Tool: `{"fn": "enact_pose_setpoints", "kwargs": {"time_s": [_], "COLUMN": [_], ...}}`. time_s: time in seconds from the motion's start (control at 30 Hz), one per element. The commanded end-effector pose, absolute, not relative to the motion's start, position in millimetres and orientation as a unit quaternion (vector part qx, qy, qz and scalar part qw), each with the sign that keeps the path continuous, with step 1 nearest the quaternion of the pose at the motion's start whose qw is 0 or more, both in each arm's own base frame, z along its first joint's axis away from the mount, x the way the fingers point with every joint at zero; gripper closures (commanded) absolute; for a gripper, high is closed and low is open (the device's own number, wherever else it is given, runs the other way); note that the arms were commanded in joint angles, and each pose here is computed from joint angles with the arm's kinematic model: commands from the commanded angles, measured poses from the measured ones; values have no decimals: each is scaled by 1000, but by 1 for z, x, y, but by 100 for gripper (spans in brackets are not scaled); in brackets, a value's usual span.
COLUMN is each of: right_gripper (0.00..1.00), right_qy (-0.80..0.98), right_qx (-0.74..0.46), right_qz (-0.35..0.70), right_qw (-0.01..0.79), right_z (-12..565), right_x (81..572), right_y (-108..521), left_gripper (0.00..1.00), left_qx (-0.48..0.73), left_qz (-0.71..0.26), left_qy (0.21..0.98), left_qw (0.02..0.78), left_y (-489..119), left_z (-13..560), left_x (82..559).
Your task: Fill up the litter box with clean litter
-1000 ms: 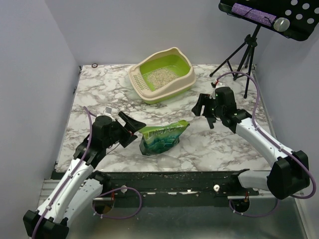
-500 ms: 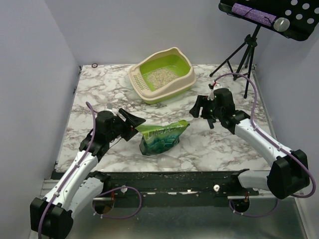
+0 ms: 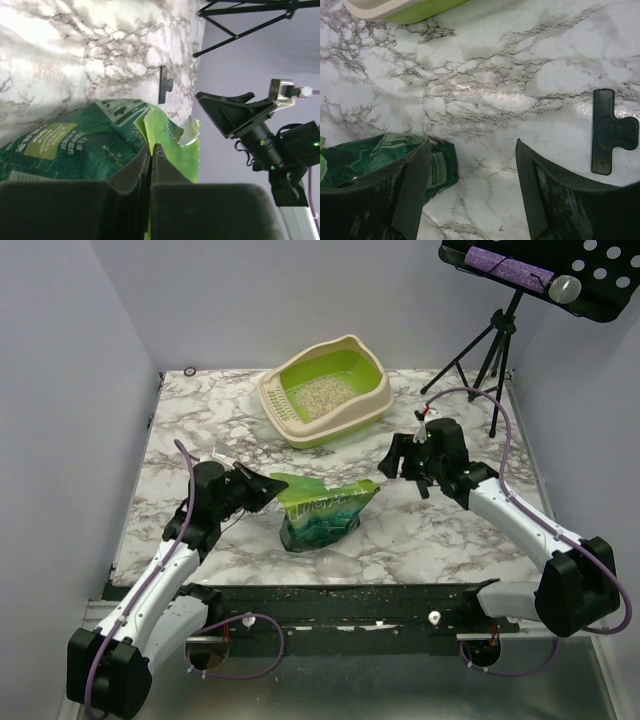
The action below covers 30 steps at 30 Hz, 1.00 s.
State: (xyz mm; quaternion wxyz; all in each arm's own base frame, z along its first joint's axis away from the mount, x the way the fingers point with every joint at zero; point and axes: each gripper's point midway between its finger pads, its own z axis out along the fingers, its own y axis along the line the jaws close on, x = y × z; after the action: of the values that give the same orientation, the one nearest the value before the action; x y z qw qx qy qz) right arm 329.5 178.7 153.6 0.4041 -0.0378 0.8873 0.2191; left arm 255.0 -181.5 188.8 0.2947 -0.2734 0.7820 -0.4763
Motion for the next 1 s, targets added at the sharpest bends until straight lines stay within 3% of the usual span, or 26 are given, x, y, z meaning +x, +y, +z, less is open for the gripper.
{"fn": "enact_pose_setpoints", "kwargs": {"time_s": [0.0,0.33,0.6,0.8,0.97], "right_gripper": [25,19,17,17,17], "right_qy": [879,791,636,509,487], "right_qx": [-65,-194,-385,-578,-606], "right_qz": [231,255,259,389,429], "right_qw": [411,520,617,505,459], "right_z": [156,241,322,323,313], "right_x": [330,356,343,259,245], "right_y": [188,213,239,270,274], "left_gripper": [100,100,100,100,100], "left_qx": [-214,9,162,241,276], "left_qz": [-502,-560,-575,-565,-562], "left_qy": [746,613,584,556,526], "left_qw": [381,557,550,561,575], "left_y": [-175,-187,-210,-215,-215], "left_z": [229,326,337,339,337], "left_x": [269,262,238,223,209]}}
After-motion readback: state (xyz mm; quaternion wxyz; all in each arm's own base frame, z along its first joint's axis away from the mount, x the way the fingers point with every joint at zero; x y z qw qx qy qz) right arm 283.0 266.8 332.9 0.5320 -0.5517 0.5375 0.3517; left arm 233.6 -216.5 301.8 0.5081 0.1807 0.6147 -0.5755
